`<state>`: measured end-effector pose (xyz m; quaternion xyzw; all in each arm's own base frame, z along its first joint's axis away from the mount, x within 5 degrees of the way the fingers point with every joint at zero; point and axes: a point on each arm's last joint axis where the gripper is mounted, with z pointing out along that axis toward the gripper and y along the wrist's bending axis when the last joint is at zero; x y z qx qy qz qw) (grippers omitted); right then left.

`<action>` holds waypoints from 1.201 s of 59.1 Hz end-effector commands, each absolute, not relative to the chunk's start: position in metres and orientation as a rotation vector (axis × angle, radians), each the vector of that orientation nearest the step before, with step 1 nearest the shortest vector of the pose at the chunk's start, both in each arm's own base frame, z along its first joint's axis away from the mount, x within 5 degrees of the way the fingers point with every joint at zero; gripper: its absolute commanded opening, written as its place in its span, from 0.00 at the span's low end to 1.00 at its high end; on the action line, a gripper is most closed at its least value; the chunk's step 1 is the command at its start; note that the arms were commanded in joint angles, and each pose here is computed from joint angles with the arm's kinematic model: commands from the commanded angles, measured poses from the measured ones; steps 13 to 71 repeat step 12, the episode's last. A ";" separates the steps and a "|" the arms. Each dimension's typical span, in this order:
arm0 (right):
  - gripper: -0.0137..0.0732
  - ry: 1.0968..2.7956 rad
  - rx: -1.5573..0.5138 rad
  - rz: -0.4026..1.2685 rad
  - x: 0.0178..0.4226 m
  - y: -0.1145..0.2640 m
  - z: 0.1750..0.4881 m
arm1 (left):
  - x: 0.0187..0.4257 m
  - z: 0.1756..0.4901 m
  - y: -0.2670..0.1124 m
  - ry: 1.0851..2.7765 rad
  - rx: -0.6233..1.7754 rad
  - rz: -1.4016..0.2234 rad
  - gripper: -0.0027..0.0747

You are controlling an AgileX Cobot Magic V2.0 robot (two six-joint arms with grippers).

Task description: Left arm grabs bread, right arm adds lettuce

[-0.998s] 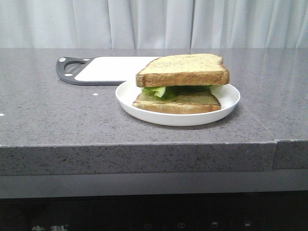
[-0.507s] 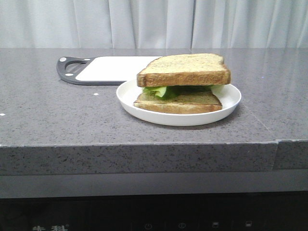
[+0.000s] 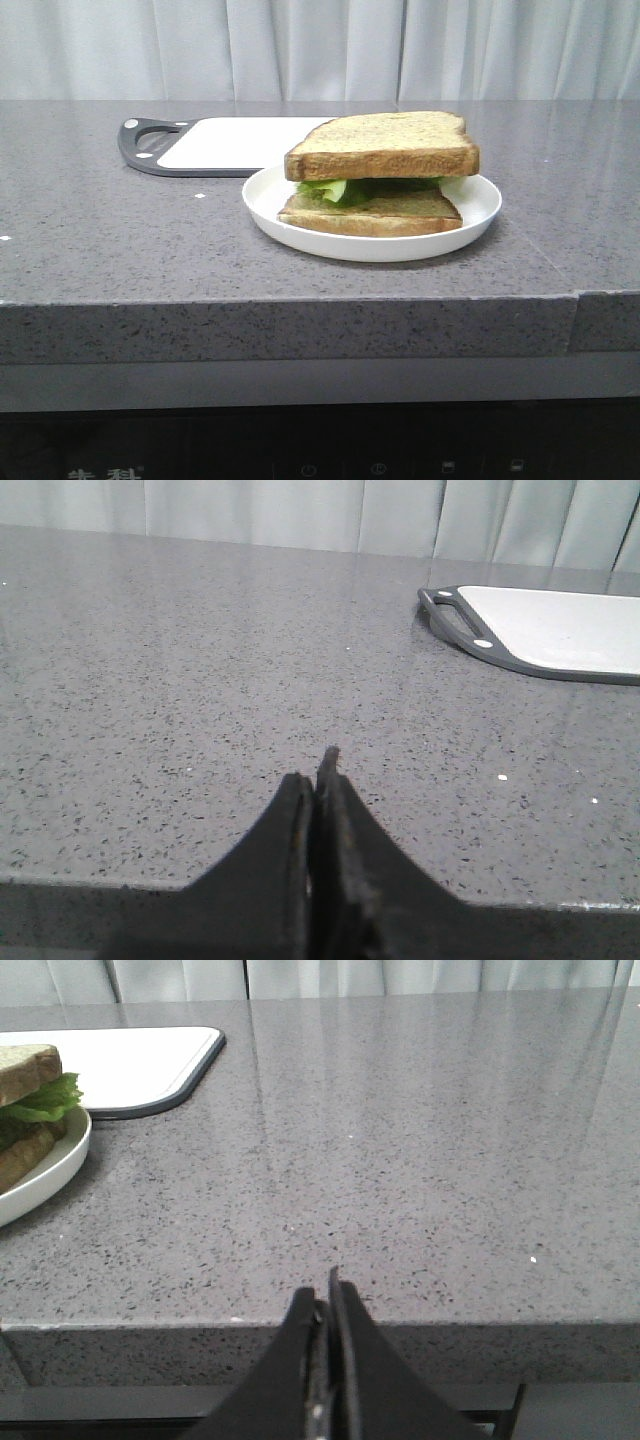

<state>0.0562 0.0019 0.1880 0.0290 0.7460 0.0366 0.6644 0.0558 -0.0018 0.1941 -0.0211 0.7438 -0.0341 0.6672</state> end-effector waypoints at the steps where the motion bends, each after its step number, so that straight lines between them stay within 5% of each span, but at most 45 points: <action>1: 0.09 1.573 0.072 0.063 0.055 0.000 0.198 | 0.055 0.202 -0.001 1.576 -0.056 -0.079 0.01; 71: 0.09 1.573 0.072 0.063 0.055 0.000 0.198 | 0.055 0.202 -0.001 1.576 -0.056 -0.079 0.01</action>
